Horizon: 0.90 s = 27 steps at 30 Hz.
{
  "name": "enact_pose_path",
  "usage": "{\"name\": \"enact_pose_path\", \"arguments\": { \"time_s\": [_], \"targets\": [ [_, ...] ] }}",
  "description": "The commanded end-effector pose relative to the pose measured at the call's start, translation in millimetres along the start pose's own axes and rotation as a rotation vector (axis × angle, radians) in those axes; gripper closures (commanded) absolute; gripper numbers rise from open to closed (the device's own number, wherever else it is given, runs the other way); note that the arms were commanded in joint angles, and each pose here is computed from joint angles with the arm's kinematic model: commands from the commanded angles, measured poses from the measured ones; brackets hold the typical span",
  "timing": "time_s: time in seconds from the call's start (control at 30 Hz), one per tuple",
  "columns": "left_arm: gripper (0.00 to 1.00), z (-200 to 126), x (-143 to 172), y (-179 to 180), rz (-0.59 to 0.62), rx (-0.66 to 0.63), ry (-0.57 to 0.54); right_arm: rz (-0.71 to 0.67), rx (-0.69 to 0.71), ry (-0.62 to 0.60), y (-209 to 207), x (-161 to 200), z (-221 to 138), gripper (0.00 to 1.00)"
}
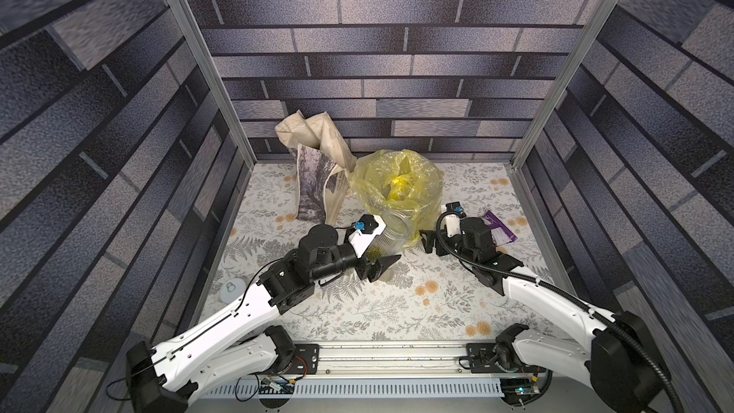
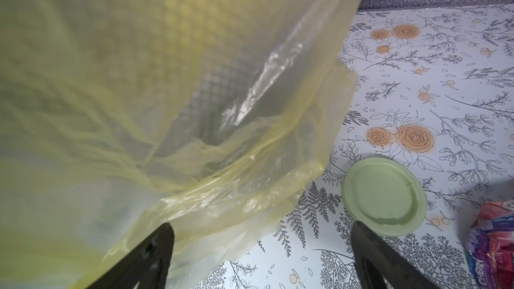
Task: Empty moldy mung beans from jars
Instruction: Place the lid at the center of the board, then pour the moldy mung beans from the jar into the trash bin.
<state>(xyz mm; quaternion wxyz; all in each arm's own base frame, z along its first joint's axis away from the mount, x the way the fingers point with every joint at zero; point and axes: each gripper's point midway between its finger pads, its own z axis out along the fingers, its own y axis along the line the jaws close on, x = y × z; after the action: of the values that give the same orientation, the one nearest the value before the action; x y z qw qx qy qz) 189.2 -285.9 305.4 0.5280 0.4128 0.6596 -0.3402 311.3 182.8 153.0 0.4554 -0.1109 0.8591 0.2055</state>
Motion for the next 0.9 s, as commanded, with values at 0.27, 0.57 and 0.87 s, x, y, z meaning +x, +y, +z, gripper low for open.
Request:
{"name": "enact_pose_path", "arguments": {
  "time_s": [0.27,0.57,0.87],
  "targets": [
    [0.29,-11,-30,0,0.009,-0.025,-0.085,0.139,0.018,-0.076,-39,-22,-15,0.00],
    [0.29,-4,-36,1,0.008,-0.019,-0.068,0.114,0.010,-0.104,-35,-23,-31,0.00],
    [0.29,3,-43,1,0.003,-0.006,-0.047,0.118,-0.074,-0.154,-15,-43,-57,0.00]
  ]
}}
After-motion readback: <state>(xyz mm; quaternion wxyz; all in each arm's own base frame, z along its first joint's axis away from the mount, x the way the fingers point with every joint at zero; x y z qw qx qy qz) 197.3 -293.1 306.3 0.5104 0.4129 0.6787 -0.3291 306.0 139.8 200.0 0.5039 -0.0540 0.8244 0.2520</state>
